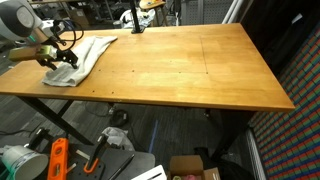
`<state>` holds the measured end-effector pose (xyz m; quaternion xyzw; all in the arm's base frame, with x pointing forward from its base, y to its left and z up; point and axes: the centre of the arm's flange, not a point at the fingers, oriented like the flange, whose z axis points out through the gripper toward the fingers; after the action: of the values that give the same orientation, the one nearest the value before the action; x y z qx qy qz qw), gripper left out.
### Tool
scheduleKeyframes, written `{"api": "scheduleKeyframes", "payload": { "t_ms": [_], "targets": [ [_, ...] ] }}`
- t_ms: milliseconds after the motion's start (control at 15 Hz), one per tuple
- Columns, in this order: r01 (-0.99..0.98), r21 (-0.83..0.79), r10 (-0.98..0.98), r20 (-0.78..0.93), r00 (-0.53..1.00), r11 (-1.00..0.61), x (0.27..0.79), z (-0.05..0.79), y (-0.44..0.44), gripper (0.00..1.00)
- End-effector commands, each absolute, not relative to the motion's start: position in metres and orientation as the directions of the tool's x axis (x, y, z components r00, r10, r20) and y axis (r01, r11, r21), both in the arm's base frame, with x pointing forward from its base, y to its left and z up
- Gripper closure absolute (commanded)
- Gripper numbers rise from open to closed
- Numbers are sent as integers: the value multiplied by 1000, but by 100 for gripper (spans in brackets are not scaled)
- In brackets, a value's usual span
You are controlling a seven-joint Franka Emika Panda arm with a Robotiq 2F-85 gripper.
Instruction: Fold the cloth
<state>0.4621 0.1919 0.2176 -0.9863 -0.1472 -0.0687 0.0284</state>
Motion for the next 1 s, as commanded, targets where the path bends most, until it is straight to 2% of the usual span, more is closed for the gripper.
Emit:
{"api": "scheduleKeyframes", "payload": {
  "t_ms": [0, 533, 933],
  "targets": [
    [342, -93, 336, 81, 939, -935, 447, 253, 180, 0],
    [294, -130, 242, 314, 918, -947, 446, 302, 167, 0],
    [262, -29, 238, 331, 913, -965, 433, 355, 157, 0]
  ]
}}
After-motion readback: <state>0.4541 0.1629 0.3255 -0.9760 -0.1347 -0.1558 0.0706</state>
